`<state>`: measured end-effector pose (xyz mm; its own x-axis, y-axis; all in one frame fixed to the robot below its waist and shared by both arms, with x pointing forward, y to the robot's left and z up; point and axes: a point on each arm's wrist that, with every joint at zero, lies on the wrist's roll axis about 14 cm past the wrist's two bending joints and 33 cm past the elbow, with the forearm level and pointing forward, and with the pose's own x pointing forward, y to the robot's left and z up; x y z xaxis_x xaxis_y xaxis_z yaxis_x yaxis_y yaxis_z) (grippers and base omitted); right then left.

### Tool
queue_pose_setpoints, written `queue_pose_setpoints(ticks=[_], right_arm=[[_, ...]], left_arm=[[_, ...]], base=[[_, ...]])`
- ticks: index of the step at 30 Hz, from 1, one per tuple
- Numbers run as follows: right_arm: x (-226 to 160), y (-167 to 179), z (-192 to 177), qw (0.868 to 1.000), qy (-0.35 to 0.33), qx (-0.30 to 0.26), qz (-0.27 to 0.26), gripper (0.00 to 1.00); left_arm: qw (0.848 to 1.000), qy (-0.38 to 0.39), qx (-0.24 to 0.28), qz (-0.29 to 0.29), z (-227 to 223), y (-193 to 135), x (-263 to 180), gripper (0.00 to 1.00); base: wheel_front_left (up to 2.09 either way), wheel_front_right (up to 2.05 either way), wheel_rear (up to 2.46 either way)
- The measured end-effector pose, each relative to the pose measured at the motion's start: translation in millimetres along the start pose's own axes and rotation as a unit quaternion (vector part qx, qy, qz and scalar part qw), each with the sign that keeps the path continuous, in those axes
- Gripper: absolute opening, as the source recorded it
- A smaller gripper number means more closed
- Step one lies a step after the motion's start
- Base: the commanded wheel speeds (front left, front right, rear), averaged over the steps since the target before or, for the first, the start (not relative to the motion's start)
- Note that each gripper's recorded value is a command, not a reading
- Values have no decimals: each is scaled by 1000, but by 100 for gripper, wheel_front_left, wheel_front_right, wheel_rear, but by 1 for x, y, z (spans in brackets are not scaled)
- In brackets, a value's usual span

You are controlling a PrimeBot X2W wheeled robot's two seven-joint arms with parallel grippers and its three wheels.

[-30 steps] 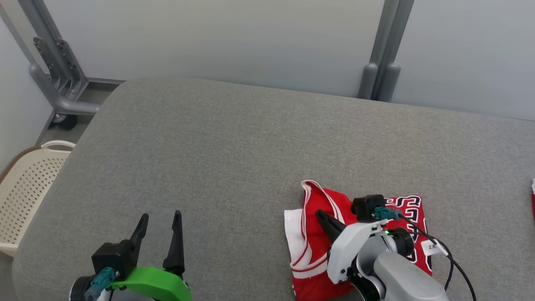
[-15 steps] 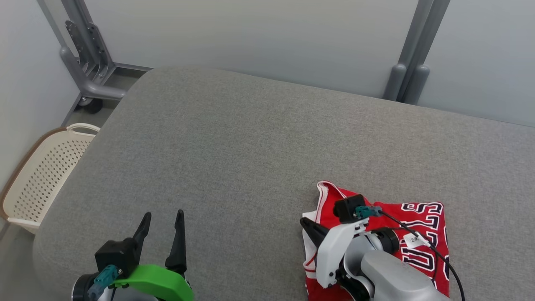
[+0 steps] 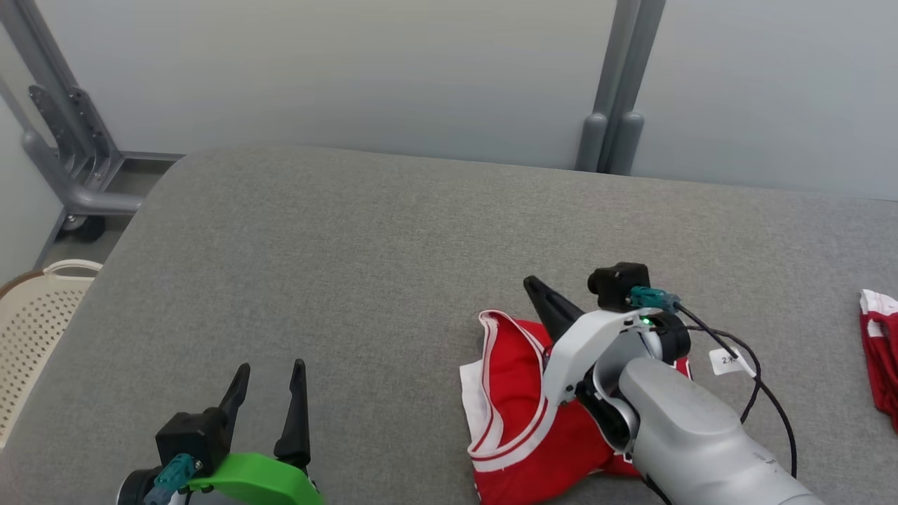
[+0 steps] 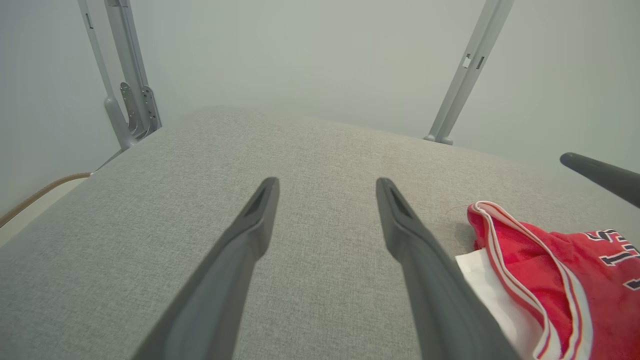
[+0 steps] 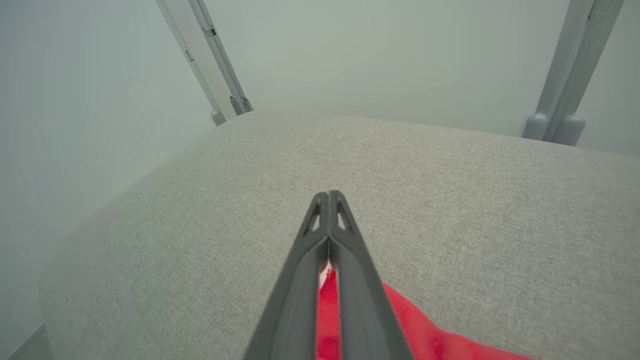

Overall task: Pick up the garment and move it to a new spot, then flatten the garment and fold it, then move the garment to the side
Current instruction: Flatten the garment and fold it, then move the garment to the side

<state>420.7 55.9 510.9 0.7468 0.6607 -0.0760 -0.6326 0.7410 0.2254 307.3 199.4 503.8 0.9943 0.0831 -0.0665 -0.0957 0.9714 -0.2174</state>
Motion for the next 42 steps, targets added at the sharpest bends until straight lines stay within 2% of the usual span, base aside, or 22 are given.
queue_pose_setpoints(ticks=[3, 4, 7, 8, 10, 17, 25, 35, 42], right_arm=[[-8, -24, 19, 999, -30, -11, -35, 18], [-13, -34, 23, 998, -37, -12, -50, 28], [-35, -64, 20, 995, -42, -20, -93, 49], [-42, -73, 19, 993, -42, -23, -106, 72], [-57, -88, 19, 990, -47, -27, -130, 100], [-109, -130, 15, 976, -59, -31, -207, 100], [-156, -148, 8, 962, -57, -22, -266, 100], [-168, -140, -7, 962, -1, -1, -273, 100], [-159, -136, -33, 963, 80, 36, -253, 100]], left_arm=[[1000, 1, 1, -16, 0, -11, 3, 100], [1000, 2, 1, -23, -1, -15, 4, 100], [999, 6, 1, -39, -3, -25, 6, 100], [999, 8, 0, -45, -4, -30, 7, 100], [998, 12, -3, -57, -7, -38, 7, 100], [996, 13, -4, -85, -8, -58, 13, 100], [994, 12, -3, -105, -7, -73, 19, 100], [995, 15, -1, -97, -10, -67, 19, 100], [997, 14, -2, -79, -10, -55, 19, 100]], base=[[0, 0, 0], [0, 0, 0], [0, 0, 0], [0, 0, 0], [0, 0, 0], [0, 0, 0], [0, 0, 0], [0, 0, 0], [0, 0, 0]])
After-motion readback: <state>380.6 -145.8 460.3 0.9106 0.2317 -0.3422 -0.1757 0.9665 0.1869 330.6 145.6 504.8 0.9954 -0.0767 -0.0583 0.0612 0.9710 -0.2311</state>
